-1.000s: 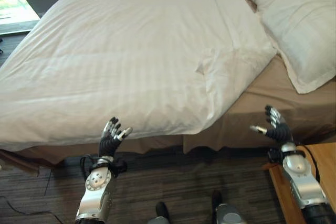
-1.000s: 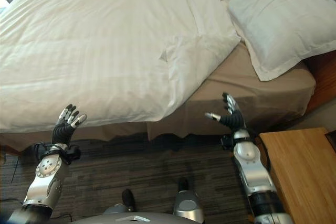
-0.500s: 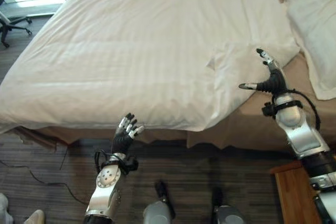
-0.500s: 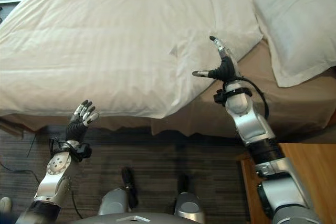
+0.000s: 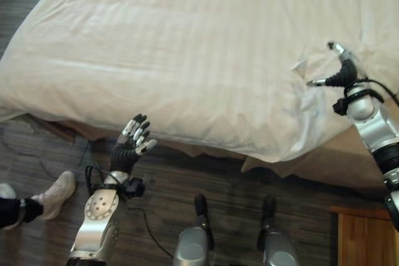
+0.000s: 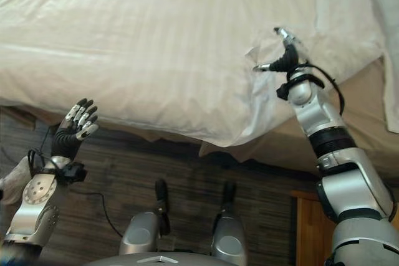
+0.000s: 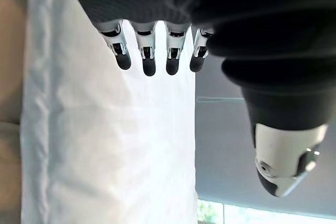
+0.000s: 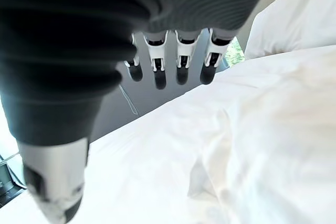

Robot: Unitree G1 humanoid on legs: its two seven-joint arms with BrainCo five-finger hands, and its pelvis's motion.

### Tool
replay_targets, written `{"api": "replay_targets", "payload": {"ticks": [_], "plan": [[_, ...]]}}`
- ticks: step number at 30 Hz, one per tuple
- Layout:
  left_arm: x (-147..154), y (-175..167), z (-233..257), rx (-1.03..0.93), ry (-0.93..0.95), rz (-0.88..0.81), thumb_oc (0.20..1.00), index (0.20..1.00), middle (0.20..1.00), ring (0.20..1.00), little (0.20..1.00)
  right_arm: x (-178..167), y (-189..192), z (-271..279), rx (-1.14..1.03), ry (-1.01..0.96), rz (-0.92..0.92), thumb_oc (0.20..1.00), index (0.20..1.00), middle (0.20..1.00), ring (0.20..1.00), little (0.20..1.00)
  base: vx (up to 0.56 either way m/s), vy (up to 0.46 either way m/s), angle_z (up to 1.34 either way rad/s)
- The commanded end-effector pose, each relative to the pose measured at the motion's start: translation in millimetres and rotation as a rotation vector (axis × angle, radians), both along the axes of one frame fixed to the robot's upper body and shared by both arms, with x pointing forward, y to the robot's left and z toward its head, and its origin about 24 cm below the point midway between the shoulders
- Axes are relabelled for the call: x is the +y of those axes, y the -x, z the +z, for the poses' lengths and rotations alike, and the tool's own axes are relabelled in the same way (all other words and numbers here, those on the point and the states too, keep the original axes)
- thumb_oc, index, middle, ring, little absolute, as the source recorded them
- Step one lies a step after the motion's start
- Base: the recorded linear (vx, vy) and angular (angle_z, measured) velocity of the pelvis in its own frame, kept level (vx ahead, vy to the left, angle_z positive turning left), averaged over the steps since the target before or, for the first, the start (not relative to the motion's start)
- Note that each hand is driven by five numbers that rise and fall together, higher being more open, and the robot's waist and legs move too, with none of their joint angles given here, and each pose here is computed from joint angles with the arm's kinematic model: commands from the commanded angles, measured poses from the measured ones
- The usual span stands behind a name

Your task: Making the bed.

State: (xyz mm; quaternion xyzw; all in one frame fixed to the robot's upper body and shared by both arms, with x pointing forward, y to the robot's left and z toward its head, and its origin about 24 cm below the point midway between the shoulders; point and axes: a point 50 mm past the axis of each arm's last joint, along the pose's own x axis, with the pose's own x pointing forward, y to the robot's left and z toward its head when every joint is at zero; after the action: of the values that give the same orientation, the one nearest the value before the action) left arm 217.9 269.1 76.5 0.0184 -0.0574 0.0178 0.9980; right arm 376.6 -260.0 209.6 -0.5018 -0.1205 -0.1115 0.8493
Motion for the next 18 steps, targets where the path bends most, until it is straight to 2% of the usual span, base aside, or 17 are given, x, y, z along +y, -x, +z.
{"api": "replay_targets", "payload": {"ticks": [1, 6, 12, 18], "plan": [[-5, 7, 31, -0.166, -0.014, -0.048, 1.000, 1.000, 1.000, 1.000, 1.000, 5, -3, 82, -0.229, 0.151, -0.028, 1.000, 1.000, 1.000, 1.000, 1.000, 0.09, -0.161, 0.43], [-11, 12, 7, -0.095, 0.053, -0.039, 1.000, 1.000, 1.000, 1.000, 1.000, 10, 2, 113, -0.328, 0.233, -0.035, 1.000, 1.000, 1.000, 1.000, 1.000, 0.05, -0.132, 0.05], [-31, 16, -26, 0.029, 0.134, -0.124, 1.000, 1.000, 1.000, 1.000, 1.000, 15, 9, 146, -0.414, 0.379, -0.055, 1.000, 1.000, 1.000, 1.000, 1.000, 0.05, -0.153, 0.20], [-44, 13, -34, 0.062, 0.148, -0.187, 1.000, 1.000, 1.000, 1.000, 1.000, -9, 5, 149, -0.349, 0.409, -0.162, 1.000, 1.000, 1.000, 1.000, 1.000, -0.01, -0.110, 0.14]]}}
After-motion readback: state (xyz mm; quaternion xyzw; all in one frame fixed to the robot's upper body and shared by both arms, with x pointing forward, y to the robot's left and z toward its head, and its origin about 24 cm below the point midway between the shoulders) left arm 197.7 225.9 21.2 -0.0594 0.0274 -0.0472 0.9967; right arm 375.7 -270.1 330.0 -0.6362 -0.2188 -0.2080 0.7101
